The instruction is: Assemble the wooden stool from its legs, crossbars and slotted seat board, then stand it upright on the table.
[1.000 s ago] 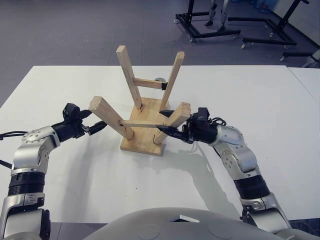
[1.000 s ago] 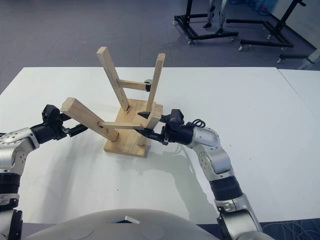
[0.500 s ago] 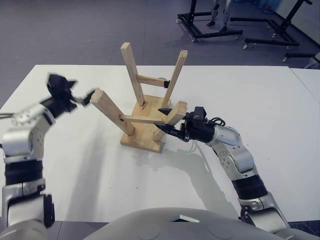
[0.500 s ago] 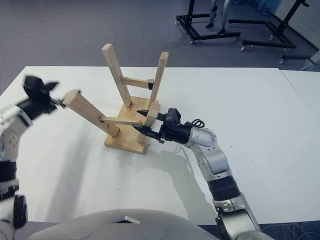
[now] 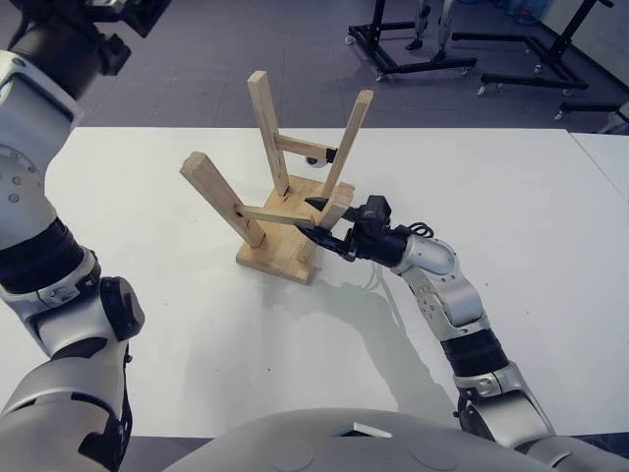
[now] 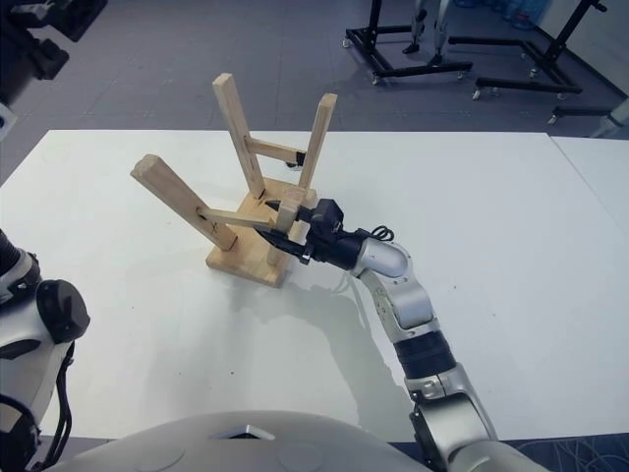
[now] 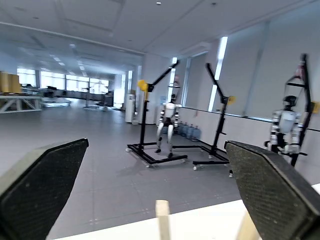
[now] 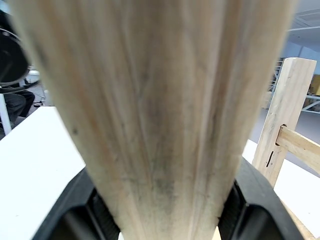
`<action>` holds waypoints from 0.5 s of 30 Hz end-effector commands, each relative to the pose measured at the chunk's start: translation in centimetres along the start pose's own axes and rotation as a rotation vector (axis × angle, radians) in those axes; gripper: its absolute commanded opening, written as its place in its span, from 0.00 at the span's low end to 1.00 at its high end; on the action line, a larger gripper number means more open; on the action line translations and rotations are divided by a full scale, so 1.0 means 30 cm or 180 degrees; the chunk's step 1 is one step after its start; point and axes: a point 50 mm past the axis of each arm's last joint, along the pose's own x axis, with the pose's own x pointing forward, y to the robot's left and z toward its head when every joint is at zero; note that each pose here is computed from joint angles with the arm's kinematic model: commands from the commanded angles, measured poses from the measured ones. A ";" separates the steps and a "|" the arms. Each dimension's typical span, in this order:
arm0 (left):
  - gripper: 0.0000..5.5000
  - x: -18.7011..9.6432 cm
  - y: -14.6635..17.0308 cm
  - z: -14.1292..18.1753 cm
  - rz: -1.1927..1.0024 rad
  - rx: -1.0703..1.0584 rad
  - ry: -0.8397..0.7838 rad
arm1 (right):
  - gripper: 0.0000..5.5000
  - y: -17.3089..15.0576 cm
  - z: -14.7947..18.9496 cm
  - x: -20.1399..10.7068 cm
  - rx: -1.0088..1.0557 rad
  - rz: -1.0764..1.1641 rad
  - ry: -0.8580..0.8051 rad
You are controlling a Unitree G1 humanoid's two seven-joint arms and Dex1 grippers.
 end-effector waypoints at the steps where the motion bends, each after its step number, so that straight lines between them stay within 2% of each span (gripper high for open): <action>1: 0.82 0.014 -0.132 0.026 -0.0405 -0.0193 0.0049 | 0.38 -0.040 -0.019 0.005 -0.0090 -0.0175 0.0219; 4: 0.74 0.016 -0.189 0.015 -0.0561 -0.0330 0.0118 | 0.38 -0.052 -0.020 0.012 -0.0117 -0.0232 0.0207; 6: 0.68 0.014 -0.188 -0.006 -0.0503 -0.0407 0.0197 | 0.38 -0.054 -0.021 0.016 -0.0122 -0.0239 0.0195; 12: 0.49 -0.041 -0.069 -0.194 0.0006 -0.0666 0.0848 | 0.38 -0.056 -0.019 0.029 -0.0112 -0.0220 0.0155; 15: 0.39 -0.083 -0.072 -0.268 -0.0152 -0.0532 0.1053 | 0.38 -0.060 -0.016 0.033 -0.0117 -0.0195 0.0149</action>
